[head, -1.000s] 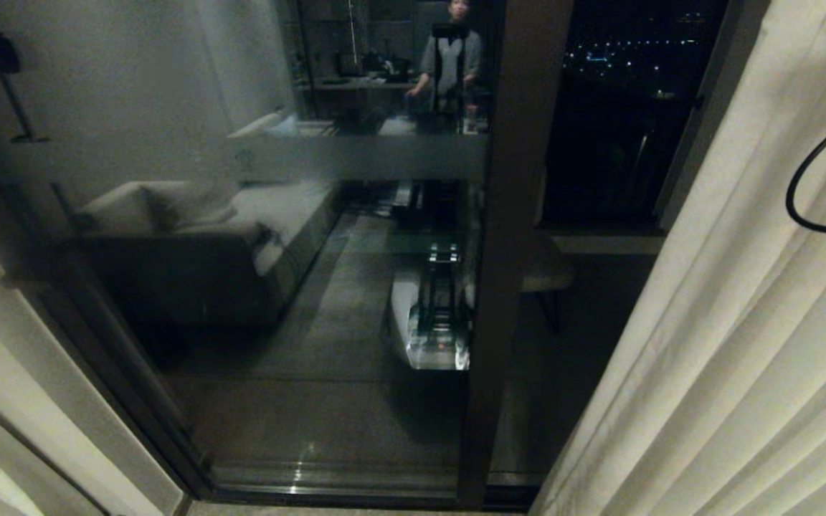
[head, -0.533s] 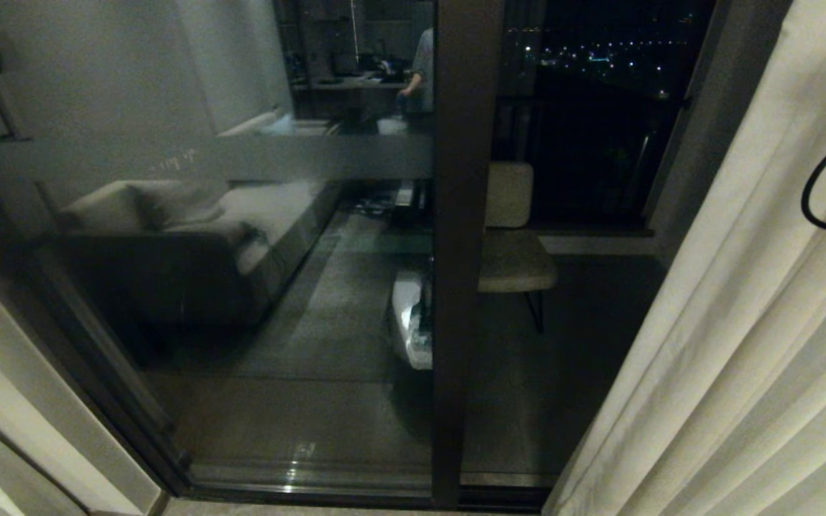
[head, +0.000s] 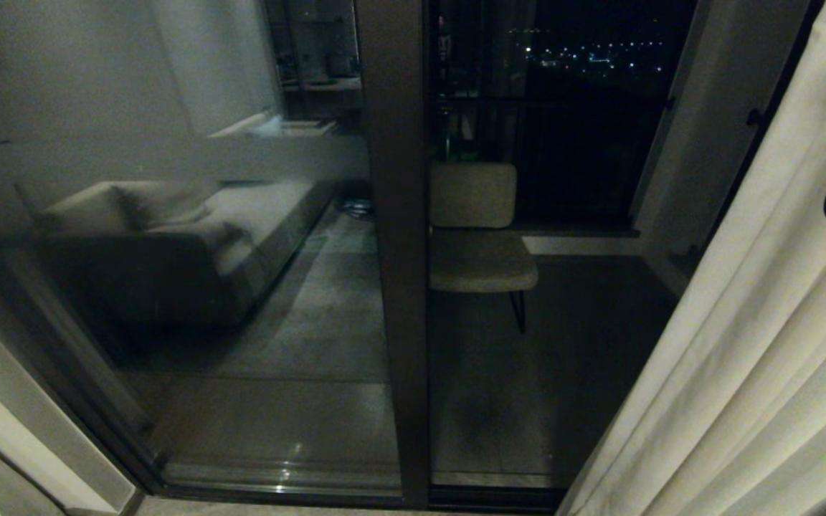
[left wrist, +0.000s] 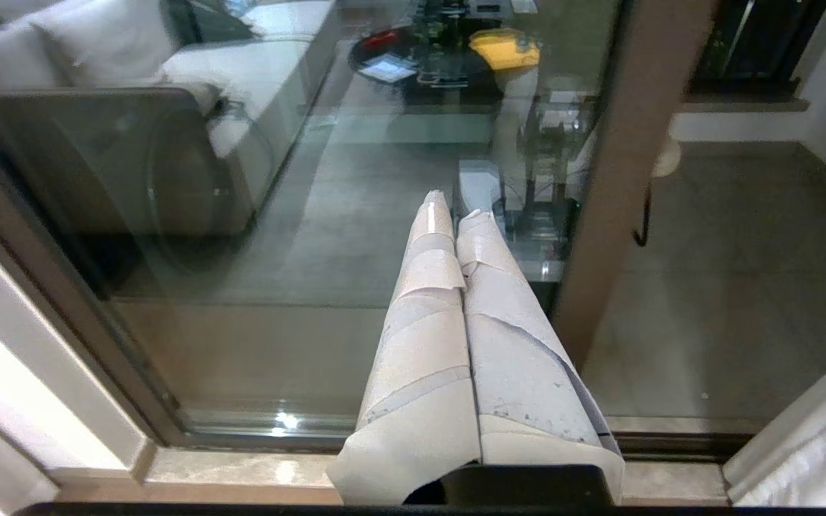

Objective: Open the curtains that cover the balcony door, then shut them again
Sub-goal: Pull the inner curtains open on both sides

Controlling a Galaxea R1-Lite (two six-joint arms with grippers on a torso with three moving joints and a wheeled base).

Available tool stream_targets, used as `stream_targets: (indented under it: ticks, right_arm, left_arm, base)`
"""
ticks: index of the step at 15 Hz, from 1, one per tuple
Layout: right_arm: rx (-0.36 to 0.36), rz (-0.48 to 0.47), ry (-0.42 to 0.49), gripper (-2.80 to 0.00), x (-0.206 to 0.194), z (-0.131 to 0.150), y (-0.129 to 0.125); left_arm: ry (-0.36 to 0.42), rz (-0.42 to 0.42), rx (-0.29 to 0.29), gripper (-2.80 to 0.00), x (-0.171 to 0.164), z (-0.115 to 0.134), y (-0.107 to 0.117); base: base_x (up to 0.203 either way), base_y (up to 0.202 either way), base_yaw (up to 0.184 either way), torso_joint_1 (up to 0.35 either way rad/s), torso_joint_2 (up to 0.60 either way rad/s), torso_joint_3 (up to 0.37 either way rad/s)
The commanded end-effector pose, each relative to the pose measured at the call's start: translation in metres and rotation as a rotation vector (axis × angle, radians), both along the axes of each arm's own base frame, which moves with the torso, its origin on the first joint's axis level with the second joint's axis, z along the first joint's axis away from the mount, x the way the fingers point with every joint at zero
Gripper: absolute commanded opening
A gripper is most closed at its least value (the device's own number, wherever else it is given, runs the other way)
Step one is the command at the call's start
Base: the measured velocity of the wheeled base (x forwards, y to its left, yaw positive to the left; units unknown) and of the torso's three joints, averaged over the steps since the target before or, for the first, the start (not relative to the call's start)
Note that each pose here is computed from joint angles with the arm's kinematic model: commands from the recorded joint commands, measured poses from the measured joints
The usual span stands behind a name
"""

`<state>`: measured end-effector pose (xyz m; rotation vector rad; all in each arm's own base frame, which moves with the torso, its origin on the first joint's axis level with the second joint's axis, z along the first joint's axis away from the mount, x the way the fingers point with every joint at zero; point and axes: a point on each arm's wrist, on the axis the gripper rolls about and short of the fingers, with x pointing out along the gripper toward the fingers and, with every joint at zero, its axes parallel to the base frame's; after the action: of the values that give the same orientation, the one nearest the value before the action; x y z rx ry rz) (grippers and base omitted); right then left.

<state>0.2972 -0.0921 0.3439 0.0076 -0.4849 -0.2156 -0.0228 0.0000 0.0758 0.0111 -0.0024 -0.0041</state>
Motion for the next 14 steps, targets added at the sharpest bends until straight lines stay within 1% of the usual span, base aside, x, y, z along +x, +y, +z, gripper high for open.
stream_targets:
  ticks: [1,7,14]
  right_arm:
    - [0.002,-0.017,0.006,-2.8,0.0,-0.003,-0.006]
    - [-0.005,-0.05,0.015,-2.8,0.0,-0.006,-0.015]
    - [-0.008,-0.071,0.016,-2.8,-0.002,-0.005,-0.021]
  left_arm:
    - [-0.001,-0.001,-0.001,-2.8,0.0,0.0,0.0]
    - [-0.002,-0.001,-0.006,-2.8,0.0,0.0,0.0]
    - [-0.001,-0.001,-0.011,-2.8,0.0,0.0,0.0]
  base:
    - [0.0,-0.188,0.0,-0.001,0.0,-0.002]
    - [0.0,-0.189,0.0,0.002,0.0,0.003]
    - [0.0,-0.19,0.0,0.002,0.0,0.005]
